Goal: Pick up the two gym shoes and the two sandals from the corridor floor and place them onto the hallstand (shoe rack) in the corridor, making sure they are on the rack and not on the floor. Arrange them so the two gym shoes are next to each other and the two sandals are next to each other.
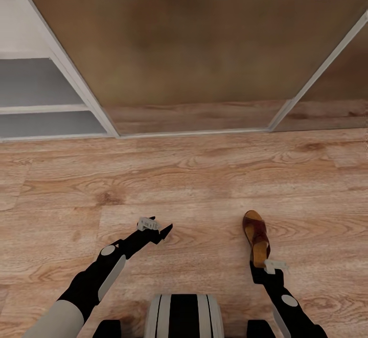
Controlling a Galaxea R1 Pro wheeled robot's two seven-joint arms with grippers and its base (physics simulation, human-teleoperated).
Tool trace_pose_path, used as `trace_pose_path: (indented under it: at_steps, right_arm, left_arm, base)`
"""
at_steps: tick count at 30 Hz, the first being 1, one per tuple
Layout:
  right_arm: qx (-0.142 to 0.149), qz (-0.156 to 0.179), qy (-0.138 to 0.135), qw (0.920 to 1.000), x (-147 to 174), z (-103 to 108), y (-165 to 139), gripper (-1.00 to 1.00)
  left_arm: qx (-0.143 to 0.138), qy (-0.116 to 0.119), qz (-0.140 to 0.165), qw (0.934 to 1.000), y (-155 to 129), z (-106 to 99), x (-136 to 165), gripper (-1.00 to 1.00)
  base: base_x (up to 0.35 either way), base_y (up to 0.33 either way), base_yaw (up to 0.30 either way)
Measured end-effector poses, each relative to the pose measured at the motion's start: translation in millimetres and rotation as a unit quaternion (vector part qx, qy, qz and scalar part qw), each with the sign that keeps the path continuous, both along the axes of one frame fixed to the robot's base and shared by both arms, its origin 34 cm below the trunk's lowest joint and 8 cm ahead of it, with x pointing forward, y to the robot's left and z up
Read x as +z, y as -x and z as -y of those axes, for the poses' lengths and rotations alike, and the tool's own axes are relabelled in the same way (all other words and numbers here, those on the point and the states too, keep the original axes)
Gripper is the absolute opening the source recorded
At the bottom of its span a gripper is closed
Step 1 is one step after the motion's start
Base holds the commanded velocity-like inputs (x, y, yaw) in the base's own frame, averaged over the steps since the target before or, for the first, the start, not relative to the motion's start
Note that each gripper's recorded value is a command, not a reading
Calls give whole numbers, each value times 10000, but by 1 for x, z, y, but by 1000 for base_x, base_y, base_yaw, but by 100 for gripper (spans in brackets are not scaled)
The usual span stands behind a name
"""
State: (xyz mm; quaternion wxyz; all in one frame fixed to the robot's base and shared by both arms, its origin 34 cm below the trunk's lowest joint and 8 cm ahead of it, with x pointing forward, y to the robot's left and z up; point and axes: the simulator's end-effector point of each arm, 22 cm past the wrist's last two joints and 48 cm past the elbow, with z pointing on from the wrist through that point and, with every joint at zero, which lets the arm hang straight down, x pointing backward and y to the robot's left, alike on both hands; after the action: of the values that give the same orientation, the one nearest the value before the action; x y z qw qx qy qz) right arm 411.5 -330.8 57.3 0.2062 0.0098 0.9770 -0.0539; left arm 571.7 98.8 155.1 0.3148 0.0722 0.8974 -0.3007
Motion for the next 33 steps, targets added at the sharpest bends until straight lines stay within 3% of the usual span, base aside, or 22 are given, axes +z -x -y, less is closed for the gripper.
trace_pose_path:
  at_steps: [8,12,14,18,19,20,21,23,29,33]
  right_arm:
    - [19,159,-11,9999,12,-1,-14,-100]
    - [24,238,-21,9997,17,-3,-21,-100]
    - [21,285,-20,9996,21,-3,-24,-100]
    - [20,408,-4,9992,28,-2,-34,-100]
    - [62,643,80,9979,40,7,-56,-100]
    - [85,711,91,9974,44,8,-62,-100]
    - [90,767,101,9970,48,9,-67,-100]
    - [120,905,170,9957,58,16,-78,-100]
    - [140,1045,221,9942,72,23,-85,-100]
    - [135,1026,231,9944,77,25,-74,-100]
  left_arm:
    - [11,-4,128,9999,-9,-1,15,100]
    - [4,-107,157,9998,-11,-12,19,100]
    - [46,-387,-34,9992,13,-50,5,100]
    - [127,-634,-222,9977,44,-84,-2,100]
    - [634,-869,-482,9930,75,-130,-12,100]
    - [659,-941,-869,9896,130,-138,-21,100]
    - [717,-955,-799,9896,121,-142,-18,100]
    - [1029,-1098,-890,9846,143,-170,-17,100]
    - [1276,-1219,-745,9815,157,-190,-5,100]
    - [1414,-1296,-721,9788,166,-202,1,100]
  base:
    - [0,0,0]
    - [0,0,0]
    - [0,0,0]
    - [0,0,-7]
    - [0,0,-36]
    - [0,0,-41]
    - [0,0,-48]
    - [0,0,-54]
    - [0,0,-22]
    - [0,0,-5]
